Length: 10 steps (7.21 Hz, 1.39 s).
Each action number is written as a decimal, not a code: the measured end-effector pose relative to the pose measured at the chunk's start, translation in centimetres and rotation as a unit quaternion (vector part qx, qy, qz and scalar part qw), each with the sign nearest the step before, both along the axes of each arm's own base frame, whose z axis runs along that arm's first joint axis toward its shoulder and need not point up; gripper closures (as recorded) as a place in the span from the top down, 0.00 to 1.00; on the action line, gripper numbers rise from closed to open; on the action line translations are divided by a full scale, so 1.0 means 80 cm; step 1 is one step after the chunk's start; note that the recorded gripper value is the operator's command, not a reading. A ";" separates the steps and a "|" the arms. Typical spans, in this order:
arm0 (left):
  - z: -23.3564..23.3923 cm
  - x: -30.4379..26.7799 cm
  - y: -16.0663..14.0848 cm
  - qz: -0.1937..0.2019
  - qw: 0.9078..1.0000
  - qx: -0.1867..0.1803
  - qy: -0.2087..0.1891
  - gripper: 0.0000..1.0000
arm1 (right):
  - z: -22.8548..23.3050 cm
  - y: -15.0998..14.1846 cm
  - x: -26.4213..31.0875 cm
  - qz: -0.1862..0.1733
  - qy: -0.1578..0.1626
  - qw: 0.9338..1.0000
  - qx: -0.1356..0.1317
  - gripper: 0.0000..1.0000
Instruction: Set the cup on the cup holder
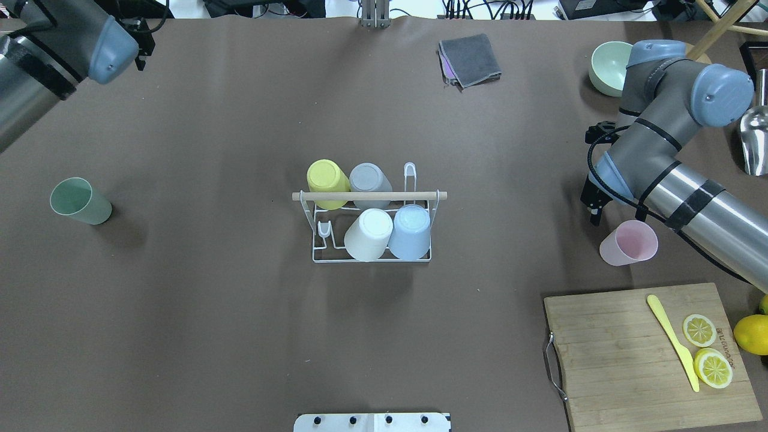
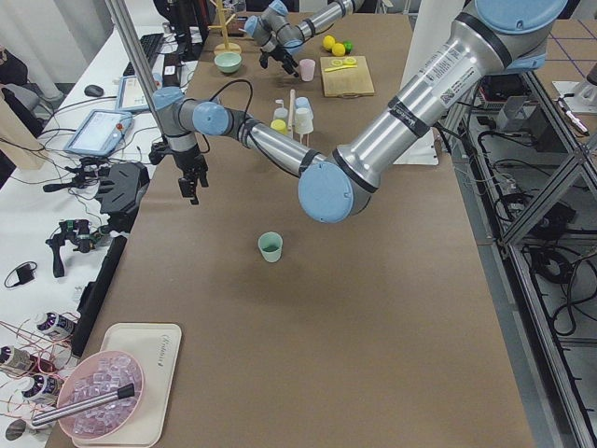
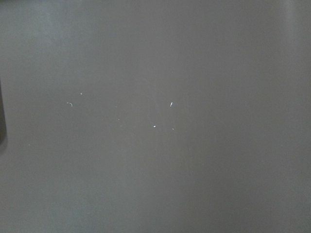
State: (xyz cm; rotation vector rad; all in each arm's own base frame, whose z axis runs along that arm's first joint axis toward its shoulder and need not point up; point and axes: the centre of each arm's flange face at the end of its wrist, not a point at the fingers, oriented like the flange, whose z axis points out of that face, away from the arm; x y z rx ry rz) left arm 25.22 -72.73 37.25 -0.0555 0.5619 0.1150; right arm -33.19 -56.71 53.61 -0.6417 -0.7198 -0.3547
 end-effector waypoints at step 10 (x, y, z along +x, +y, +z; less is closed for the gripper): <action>0.145 0.071 0.094 0.213 0.976 -0.035 -0.027 0.97 | 0.024 0.033 -0.029 -0.041 0.003 0.999 -0.018 0.87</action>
